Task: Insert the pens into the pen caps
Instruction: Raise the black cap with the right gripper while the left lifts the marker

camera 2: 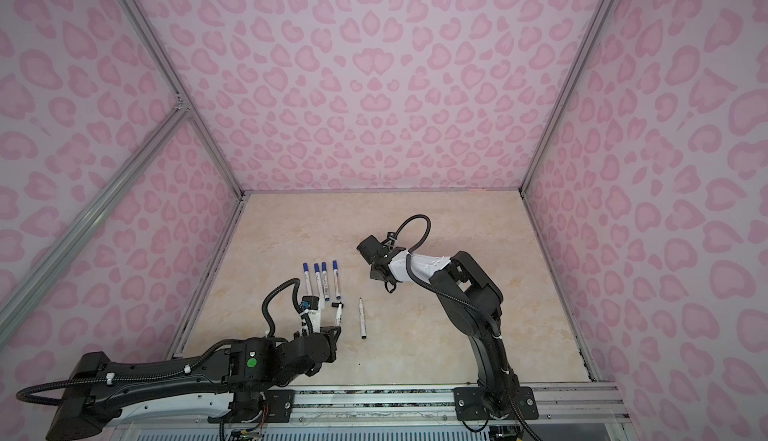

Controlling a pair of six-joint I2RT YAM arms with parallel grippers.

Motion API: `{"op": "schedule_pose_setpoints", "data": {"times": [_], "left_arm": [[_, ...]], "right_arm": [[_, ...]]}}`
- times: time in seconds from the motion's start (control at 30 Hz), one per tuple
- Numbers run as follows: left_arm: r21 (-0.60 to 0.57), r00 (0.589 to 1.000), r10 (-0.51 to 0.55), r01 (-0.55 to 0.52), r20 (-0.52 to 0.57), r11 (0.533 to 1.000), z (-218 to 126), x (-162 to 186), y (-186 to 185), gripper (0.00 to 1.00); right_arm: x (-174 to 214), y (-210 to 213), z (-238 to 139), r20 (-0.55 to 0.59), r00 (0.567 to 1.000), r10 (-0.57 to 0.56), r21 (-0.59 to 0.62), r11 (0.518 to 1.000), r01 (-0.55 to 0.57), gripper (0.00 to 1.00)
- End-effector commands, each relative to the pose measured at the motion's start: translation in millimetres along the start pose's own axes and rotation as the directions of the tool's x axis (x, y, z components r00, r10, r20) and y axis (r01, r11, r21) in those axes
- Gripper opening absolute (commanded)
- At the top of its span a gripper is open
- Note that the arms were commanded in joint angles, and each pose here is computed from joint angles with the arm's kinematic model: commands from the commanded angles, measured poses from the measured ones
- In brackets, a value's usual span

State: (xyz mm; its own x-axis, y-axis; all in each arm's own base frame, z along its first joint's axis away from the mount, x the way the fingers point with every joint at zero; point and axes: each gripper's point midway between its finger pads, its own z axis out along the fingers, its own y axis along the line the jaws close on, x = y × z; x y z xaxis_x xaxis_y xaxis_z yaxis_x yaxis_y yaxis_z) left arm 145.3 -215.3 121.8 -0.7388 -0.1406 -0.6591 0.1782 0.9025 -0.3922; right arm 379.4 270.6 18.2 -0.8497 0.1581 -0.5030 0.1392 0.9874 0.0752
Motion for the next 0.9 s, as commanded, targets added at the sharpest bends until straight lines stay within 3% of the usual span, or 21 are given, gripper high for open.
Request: {"op": "schedule_pose_setpoints", "data": {"times": [0.0, 0.3, 0.5, 0.7, 0.87], "left_arm": [[0.002, 1.0, -0.015, 0.015, 0.024, 1.0, -1, -6, -3, 0.03], [0.025, 1.0, -0.004, 0.004, 0.025, 1.0, -1, -7, -10, 0.03], [0.097, 0.998, 0.02, -0.025, 0.056, 0.995, 2, -21, -49, 0.03], [0.126, 0.994, 0.091, -0.098, 0.06, 0.987, 13, -30, -92, 0.03], [0.195, 0.989, 0.116, -0.132, 0.089, 0.972, 19, -40, -130, 0.03]], "right_arm": [[10, -5, 6, -0.034, 0.999, -0.006, 0.019, 1.0, 0.007, 0.19], [4, -10, -4, -0.01, 0.999, 0.035, -0.009, 0.999, -0.035, 0.1], [-17, -25, -43, 0.048, 0.992, 0.12, -0.095, 0.989, -0.115, 0.06], [-35, -55, -92, 0.064, 0.96, 0.272, -0.288, 0.926, -0.243, 0.05], [-38, -67, -130, 0.087, 0.941, 0.328, -0.399, 0.877, -0.269, 0.04]]}}
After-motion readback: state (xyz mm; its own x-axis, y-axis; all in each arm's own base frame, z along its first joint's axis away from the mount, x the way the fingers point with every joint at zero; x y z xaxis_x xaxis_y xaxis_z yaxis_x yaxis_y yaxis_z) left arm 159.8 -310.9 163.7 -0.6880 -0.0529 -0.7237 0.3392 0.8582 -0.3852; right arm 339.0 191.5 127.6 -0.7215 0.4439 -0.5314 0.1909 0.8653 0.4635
